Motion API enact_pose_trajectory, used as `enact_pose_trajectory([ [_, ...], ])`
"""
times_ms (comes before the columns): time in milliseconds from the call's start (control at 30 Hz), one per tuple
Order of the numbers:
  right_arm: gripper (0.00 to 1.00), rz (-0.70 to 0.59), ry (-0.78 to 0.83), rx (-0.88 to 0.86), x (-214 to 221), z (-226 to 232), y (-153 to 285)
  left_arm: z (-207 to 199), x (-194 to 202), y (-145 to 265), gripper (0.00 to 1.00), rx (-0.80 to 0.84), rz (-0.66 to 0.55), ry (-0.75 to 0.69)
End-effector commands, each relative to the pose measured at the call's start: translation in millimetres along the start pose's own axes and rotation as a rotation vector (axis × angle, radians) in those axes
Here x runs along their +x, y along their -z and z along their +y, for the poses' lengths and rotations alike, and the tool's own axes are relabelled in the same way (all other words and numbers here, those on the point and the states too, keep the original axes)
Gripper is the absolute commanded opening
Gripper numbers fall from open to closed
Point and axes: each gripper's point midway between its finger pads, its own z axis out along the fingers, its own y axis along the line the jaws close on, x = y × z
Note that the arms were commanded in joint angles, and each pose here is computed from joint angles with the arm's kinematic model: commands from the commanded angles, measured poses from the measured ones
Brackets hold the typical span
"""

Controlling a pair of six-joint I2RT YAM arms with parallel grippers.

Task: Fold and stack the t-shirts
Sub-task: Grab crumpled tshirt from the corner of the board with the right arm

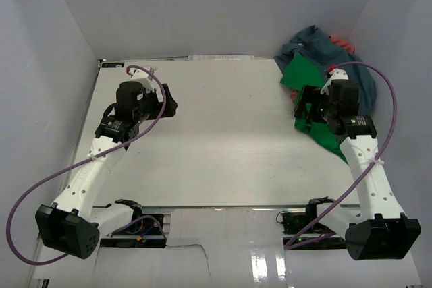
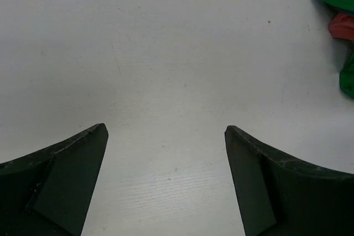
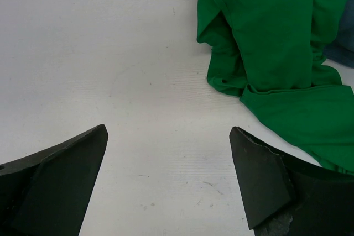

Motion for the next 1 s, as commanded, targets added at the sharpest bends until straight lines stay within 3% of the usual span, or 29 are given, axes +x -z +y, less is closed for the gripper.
enact_pose_trajectory([
  [0, 0.98, -0.039, 0.012, -0.004, -19.1, 3.2, -1.6, -6.3, -25.0, 10.3, 0.98, 0.013, -0.070, -0.007],
  [33, 1.00, -0.034, 0.016, -0.004, -20.8, 3.9, -2.1, -4.9, -26.6, 10.3, 0.98, 0.004, -0.070, -0.004],
  [100, 0.93, -0.043, 0.022, -0.013, -30.8, 6.4, -2.2, -5.3, -29.0, 9.2, 0.98, -0.002, -0.061, 0.002],
  [133, 0.84, -0.024, 0.021, -0.007, -30.3, 6.1, -8.3, -6.1, -30.2, 9.0, 0.98, 0.000, -0.062, 0.003],
  [167, 0.81, -0.017, 0.024, -0.014, -29.9, 8.0, -11.3, -6.6, -29.8, 7.4, 0.98, 0.002, -0.058, 0.006],
  [400, 0.87, -0.081, 0.121, 0.005, -62.8, 21.1, -32.2, -7.0, -24.8, -3.8, 0.98, -0.001, -0.028, 0.028],
  [500, 0.97, 0.005, 0.194, 0.047, -62.2, 23.6, -63.4, -7.2, -25.7, -4.0, 0.98, 0.001, -0.034, 0.028],
  [633, 0.97, 0.115, 0.364, 0.199, -54.5, 30.5, -92.8, -7.5, -28.5, -1.7, 0.98, 0.003, -0.050, 0.018],
  [767, 0.98, 0.136, 0.585, 0.369, -63.7, 52.8, -116.9, -2.5, -28.9, -0.8, 0.98, -0.019, -0.062, 0.012],
  [967, 0.98, 0.259, 0.762, 0.522, -39.4, 60.3, -169.6, -1.0, -28.7, 2.3, 0.98, -0.025, -0.068, 0.010],
])
